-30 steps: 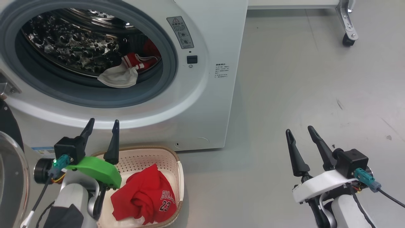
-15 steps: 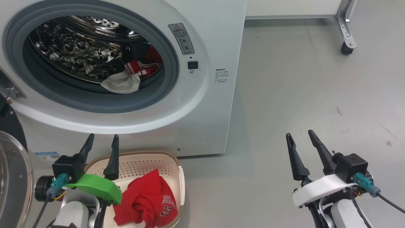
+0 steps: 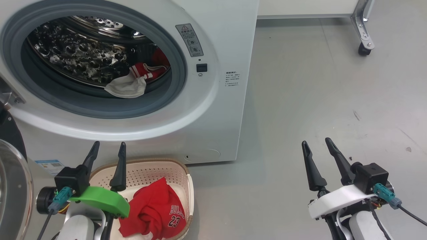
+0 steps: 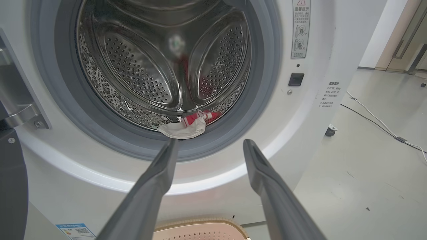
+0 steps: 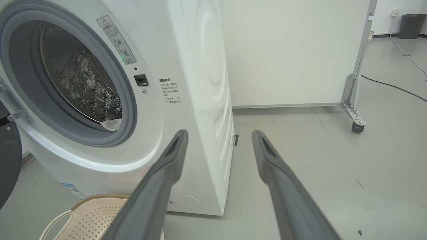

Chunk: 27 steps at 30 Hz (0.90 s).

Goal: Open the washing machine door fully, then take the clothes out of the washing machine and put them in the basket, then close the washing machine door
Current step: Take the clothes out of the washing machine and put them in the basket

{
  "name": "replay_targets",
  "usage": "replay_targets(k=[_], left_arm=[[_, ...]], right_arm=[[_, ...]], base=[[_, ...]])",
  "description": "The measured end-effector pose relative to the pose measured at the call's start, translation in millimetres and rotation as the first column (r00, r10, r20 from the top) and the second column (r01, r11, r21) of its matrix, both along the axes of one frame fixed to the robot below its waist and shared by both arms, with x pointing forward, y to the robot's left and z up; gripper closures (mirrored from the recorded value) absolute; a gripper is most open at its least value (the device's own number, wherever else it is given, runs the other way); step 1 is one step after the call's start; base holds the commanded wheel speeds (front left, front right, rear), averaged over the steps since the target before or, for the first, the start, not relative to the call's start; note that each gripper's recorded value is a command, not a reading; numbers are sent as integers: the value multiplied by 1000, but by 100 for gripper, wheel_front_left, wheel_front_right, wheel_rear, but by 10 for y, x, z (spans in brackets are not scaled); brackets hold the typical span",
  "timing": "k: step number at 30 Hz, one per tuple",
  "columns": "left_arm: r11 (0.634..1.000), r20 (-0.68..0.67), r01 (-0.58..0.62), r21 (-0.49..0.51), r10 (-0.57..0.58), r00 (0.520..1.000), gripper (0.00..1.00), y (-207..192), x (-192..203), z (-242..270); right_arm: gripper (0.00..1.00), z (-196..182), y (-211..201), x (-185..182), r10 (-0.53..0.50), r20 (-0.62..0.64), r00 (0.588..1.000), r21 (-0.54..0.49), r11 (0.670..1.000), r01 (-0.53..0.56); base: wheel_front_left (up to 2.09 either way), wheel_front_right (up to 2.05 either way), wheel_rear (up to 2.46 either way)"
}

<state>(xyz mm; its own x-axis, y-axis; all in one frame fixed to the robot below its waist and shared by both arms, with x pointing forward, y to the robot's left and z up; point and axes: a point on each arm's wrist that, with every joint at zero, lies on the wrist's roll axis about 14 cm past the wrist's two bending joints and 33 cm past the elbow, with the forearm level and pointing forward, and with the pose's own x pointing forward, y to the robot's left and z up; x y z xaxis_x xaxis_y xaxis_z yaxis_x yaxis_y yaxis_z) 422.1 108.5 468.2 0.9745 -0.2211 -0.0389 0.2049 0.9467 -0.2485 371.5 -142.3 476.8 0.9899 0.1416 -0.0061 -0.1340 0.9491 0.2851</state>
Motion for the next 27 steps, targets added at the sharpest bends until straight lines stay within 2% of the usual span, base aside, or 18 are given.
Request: replay_targets(k=[27], left_arm=[[1000,1,-5,-2,5,1000,0,-18,-46,-11]], right_arm=[[0,-29,-3,4,-2,-9,1000,1,1000,2]], base=[[0,0,0]])
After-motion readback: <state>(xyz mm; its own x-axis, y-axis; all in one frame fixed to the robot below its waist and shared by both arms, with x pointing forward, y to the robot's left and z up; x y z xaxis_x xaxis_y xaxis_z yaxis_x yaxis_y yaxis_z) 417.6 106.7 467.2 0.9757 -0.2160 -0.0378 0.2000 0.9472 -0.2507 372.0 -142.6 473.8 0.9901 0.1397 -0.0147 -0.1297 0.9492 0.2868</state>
